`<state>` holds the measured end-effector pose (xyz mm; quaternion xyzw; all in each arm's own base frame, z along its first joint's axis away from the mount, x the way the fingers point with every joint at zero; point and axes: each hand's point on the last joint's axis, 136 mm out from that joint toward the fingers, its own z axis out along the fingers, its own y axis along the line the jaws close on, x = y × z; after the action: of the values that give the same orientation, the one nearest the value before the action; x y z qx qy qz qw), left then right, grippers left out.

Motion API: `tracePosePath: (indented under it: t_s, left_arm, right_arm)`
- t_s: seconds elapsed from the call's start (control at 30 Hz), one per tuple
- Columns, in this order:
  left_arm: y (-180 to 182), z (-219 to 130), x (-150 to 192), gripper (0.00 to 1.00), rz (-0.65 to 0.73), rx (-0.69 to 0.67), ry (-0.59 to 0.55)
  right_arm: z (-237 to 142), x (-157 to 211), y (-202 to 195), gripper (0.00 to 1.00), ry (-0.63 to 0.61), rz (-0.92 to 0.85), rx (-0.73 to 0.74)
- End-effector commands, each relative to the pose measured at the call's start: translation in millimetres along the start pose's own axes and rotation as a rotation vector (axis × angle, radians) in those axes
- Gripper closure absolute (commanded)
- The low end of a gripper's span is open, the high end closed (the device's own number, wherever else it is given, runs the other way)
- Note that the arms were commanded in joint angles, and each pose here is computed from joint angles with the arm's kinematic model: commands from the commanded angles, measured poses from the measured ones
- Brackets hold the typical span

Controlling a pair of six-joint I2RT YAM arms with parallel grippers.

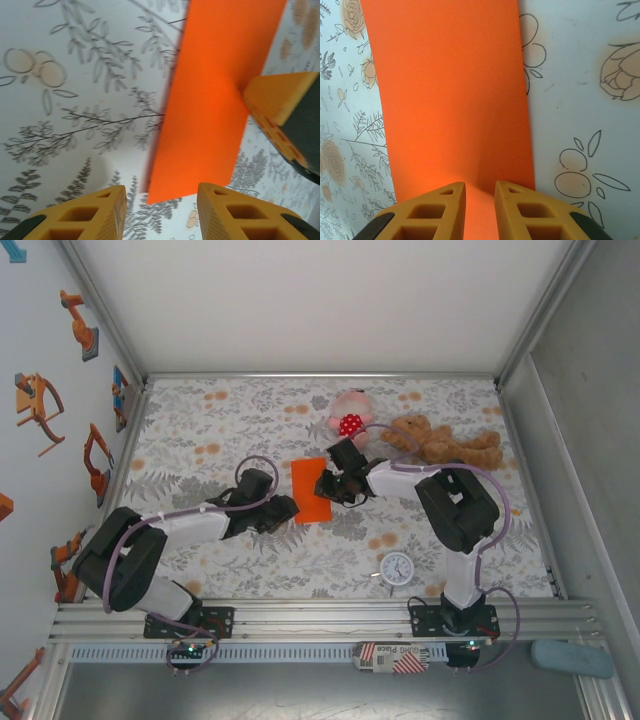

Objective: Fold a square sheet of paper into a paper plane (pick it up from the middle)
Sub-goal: Third fold the triangle at the center of the table.

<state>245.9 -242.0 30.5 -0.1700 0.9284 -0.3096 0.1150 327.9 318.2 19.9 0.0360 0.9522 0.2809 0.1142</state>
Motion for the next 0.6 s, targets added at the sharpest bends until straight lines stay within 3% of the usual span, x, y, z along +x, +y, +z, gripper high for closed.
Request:
tracePosePath:
  t_s: [0.0, 0.57]
  left_arm:
    - [-2.6, 6.6, 2.9, 0.58, -0.025, 0.014, 0.017]
    - [-17.2, 22.4, 7.3, 0.69, -0.010, 0.051, 0.077]
  right_arm:
    - [15.0, 17.3, -42.9, 0.77, 0.044, 0.063, 0.121]
    - [11.4, 18.6, -49.1, 0.78, 0.034, 0.063, 0.145]
